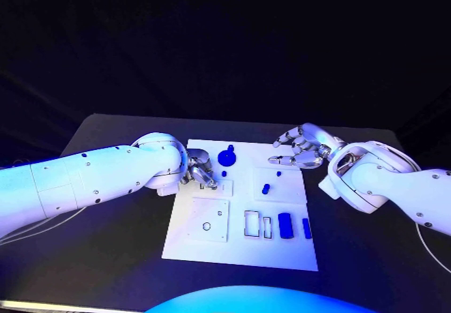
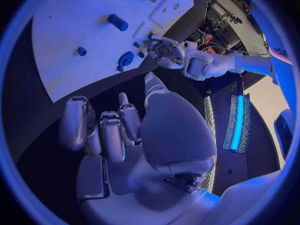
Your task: Assemble the parts on the task board
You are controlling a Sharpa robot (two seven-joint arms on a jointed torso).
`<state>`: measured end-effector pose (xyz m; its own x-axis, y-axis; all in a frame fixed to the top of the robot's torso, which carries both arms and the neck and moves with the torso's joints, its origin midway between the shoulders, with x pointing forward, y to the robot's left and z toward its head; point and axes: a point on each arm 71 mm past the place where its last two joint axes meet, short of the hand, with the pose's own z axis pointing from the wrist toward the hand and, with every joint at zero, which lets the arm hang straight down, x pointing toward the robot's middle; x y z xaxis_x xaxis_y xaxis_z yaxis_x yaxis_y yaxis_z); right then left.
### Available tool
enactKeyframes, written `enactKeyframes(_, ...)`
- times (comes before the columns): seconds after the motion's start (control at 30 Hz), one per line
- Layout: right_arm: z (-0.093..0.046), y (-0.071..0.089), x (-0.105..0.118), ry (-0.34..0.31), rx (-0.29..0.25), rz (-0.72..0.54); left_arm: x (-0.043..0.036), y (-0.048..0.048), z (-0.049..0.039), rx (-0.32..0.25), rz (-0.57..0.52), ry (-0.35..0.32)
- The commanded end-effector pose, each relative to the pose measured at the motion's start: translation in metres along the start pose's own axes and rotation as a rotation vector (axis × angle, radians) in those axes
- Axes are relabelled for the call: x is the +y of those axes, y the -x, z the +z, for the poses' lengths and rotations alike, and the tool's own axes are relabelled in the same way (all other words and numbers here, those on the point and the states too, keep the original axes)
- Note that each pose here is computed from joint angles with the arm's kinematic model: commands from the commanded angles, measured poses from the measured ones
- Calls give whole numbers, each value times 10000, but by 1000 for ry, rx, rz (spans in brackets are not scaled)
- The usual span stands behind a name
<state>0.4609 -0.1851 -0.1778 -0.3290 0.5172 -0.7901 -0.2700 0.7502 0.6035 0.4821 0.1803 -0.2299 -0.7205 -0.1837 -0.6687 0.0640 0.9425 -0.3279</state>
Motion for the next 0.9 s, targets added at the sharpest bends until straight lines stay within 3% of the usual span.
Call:
enactKeyframes(0.03,3,-16,0,0,12,-10,7,-26,0,32,-3,2)
enactKeyframes(0.9,4,-27,-2,2,9,-9,2,-36,2,46,1,1)
